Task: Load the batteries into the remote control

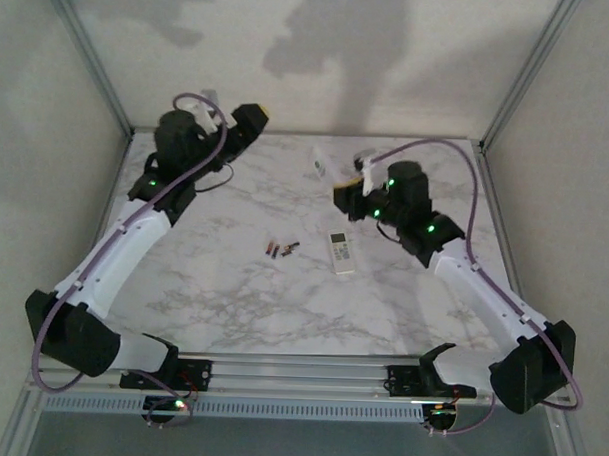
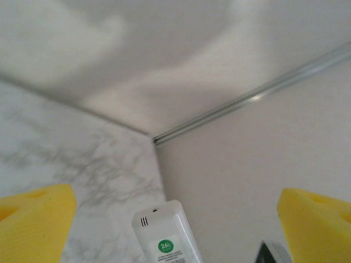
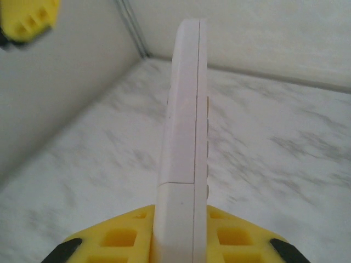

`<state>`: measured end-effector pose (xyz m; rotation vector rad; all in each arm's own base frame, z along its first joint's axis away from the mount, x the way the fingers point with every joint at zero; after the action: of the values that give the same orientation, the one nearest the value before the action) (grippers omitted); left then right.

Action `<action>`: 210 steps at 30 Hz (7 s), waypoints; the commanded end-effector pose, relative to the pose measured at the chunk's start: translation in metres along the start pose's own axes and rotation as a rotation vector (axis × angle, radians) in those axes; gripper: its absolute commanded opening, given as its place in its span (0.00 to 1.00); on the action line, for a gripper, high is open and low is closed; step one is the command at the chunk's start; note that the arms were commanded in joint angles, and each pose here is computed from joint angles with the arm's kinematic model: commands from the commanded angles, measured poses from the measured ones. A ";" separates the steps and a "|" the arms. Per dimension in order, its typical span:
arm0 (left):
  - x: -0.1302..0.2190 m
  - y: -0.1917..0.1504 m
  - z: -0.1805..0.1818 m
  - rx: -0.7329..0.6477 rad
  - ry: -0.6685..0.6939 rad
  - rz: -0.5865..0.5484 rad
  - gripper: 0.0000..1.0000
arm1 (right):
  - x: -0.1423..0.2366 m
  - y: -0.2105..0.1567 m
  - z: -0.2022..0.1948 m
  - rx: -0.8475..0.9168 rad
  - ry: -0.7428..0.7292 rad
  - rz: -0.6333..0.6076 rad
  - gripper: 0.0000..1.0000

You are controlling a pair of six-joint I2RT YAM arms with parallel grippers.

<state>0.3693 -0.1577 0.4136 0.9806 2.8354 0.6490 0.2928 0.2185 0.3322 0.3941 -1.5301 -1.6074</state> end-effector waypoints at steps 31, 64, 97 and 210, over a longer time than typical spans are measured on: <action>-0.038 -0.049 -0.069 0.103 -0.519 0.325 0.27 | 0.014 0.088 0.036 -0.539 0.566 -0.188 0.04; -0.046 -0.059 -0.053 -0.026 -0.408 0.121 0.00 | -0.008 0.071 0.006 -0.828 0.294 -0.353 0.46; -0.049 -0.001 -0.009 0.079 -0.340 -0.033 0.00 | -0.020 -0.010 -0.007 -0.843 0.150 -0.125 0.13; 0.131 -0.135 0.078 -1.480 -0.021 0.381 1.00 | -0.062 -0.251 0.064 0.826 0.496 0.873 0.36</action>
<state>0.2060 -0.1419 0.3095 0.9666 1.3836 2.1374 0.1845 0.2709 0.0945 0.3996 -1.5289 -0.2150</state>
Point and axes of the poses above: each hand's point on the last joint's axis, 136 mm out from that joint toward the fingers, its own x axis back along the fingers, its own z axis along the line the jaws close on, y = z × x, the point moved 5 cm from there along x, back along the fingers, and after that the axes turned 9 degrees about x, right-handed, at the moved point
